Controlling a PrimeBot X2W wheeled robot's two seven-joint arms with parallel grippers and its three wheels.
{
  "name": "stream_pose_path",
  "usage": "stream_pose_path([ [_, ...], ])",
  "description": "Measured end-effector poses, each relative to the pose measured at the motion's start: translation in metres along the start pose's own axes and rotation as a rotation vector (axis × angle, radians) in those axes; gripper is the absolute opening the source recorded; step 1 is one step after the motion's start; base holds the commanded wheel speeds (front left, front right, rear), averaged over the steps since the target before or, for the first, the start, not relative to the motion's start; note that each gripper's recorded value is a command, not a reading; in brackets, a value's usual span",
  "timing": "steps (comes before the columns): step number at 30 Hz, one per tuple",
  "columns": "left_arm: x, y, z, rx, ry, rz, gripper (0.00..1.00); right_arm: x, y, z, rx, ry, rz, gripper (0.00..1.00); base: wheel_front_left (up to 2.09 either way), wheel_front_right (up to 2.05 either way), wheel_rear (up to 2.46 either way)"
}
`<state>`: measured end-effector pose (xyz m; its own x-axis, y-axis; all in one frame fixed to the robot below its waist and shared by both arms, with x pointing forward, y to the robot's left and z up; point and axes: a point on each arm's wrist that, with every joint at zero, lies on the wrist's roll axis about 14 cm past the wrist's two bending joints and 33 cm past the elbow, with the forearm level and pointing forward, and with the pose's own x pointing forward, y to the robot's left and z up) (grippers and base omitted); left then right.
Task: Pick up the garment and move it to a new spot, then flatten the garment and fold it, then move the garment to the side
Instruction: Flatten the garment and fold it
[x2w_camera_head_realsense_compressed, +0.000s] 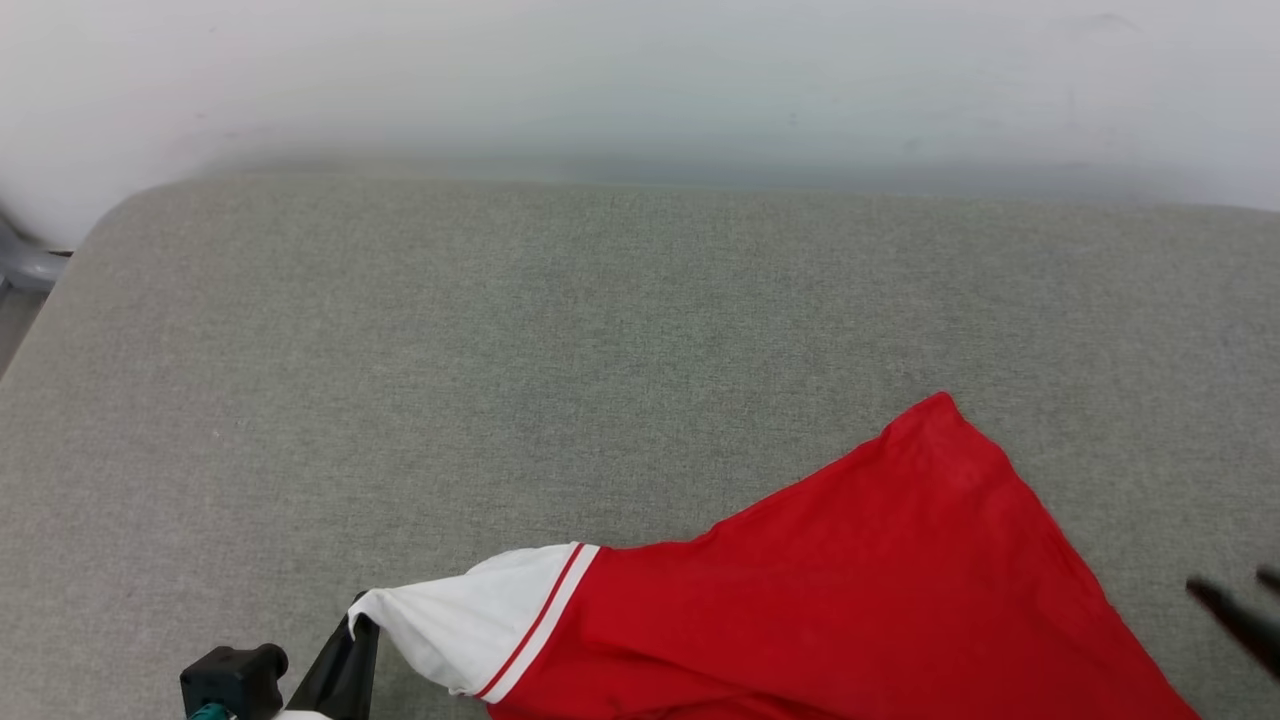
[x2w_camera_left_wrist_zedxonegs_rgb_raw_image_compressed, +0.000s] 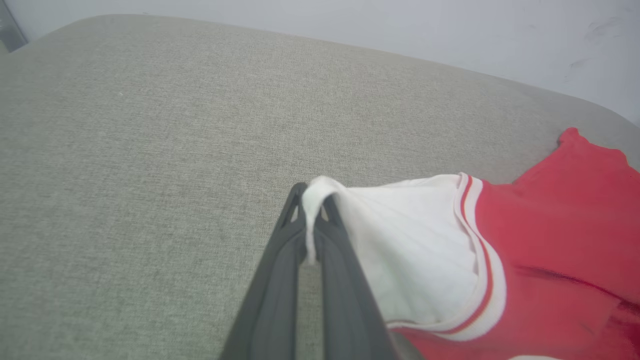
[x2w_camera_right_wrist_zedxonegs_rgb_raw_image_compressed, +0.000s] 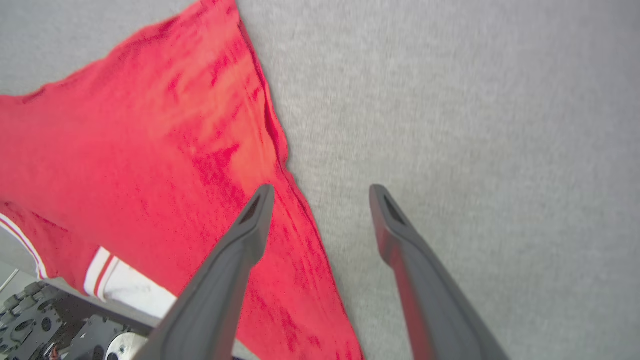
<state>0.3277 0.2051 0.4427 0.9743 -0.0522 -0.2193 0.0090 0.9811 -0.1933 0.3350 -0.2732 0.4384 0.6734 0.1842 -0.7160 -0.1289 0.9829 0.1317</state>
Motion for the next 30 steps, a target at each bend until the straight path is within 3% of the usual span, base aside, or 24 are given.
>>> stream_pose_path([
  [5, 0.003, -0.002, 0.001, -0.004, 0.001, -0.005, 0.0, 0.002, 0.027, 0.083, -0.126, -0.189, 0.051, 1.0, 0.0, 0.0, 0.0],
  [8, 0.007, -0.003, 0.002, -0.004, -0.002, -0.01, 0.0, 0.009, 0.049, 0.116, -0.212, -0.218, 0.09, 1.0, 0.0, 0.0, 0.0],
  [12, 0.013, -0.005, 0.004, -0.006, -0.005, -0.013, 0.0, 0.031, 0.078, 0.136, -0.326, -0.157, 0.129, 1.0, 0.0, 0.0, 0.0],
  [18, 0.02, -0.004, 0.004, -0.007, -0.01, -0.007, 0.0, 0.075, 0.098, 0.133, -0.454, 0.047, 0.135, 1.0, 0.0, 0.0, 0.0],
  [25, 0.027, -0.002, 0.001, -0.012, -0.009, 0.005, 0.0, 0.123, 0.095, 0.112, -0.511, 0.258, 0.102, 1.0, 0.0, 0.0, 0.0],
  [30, 0.034, 0.004, -0.004, -0.016, 0.003, 0.028, 0.0, 0.162, 0.092, 0.065, -0.54, 0.427, 0.107, 1.0, 0.0, 0.0, 0.0],
])
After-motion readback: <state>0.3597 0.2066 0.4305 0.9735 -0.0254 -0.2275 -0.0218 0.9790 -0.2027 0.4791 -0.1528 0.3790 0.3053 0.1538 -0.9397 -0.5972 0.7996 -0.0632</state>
